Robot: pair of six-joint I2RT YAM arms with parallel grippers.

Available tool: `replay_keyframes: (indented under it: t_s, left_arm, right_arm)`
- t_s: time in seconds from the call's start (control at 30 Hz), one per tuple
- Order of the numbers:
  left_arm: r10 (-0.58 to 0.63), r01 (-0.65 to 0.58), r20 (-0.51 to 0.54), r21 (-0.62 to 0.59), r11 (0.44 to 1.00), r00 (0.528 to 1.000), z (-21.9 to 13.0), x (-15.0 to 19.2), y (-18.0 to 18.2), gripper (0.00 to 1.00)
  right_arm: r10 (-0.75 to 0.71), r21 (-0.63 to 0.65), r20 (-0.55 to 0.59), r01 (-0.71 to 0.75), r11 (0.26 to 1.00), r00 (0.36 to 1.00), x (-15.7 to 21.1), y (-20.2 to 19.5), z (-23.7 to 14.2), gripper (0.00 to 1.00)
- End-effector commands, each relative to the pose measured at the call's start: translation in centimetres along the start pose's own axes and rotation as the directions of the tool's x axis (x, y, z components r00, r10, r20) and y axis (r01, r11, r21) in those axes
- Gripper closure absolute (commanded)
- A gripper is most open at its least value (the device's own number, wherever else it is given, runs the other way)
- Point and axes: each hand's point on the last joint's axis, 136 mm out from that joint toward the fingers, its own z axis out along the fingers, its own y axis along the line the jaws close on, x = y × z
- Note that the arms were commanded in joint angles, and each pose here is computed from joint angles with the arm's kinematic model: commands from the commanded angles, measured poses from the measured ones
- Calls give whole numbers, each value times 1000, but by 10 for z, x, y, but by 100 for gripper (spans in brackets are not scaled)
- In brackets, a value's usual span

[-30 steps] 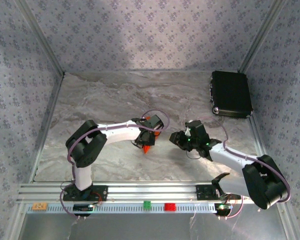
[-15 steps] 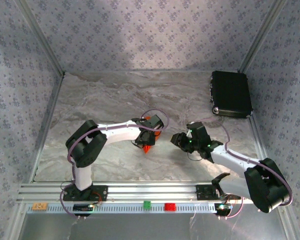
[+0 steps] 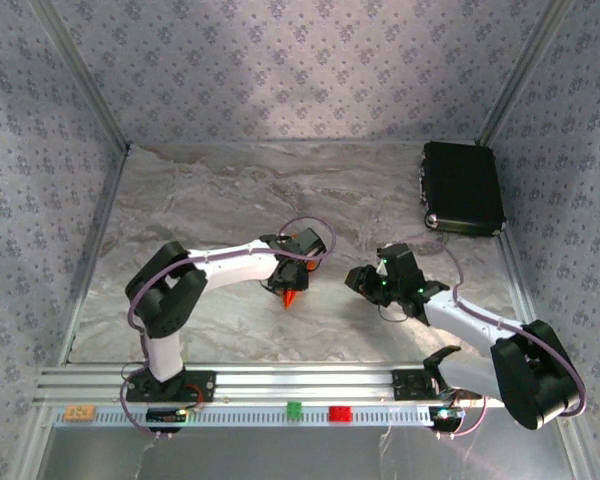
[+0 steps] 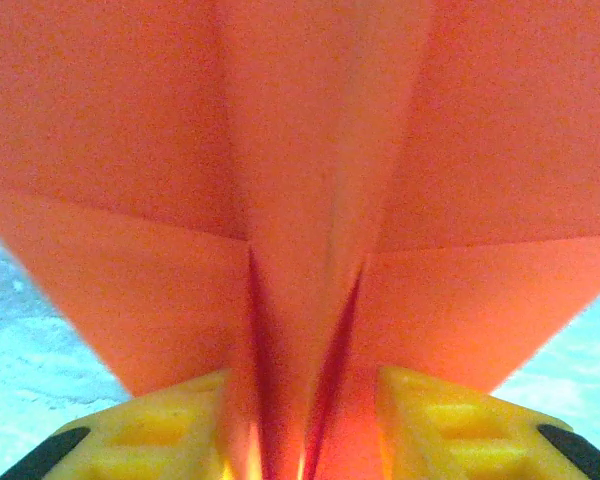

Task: Fold a paper plane with a square sheet of paper (pick it up from the middle)
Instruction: Turn over a paper plane at the center of the table, then reset both arms

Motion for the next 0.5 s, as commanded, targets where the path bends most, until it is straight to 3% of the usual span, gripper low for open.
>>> replay_keyframes:
  t_s: [0.0, 0.23, 0.47]
  left_arm:
    - [-29, 28, 22, 52, 998, 999, -26, -5, -8, 62]
    - [-47, 37, 102, 103, 994, 994, -58, -16, -4, 59]
    - [-63, 32, 304, 104, 994, 951, -100, -38, 36, 48]
  right_arm:
    - [-41, 39, 28, 40, 998, 999, -12, 1, -10, 63]
    - [-125, 193, 113, 102, 976, 986, -42, -13, -42, 60]
    - [-279, 408, 314, 136, 903, 907, -86, -22, -93, 52]
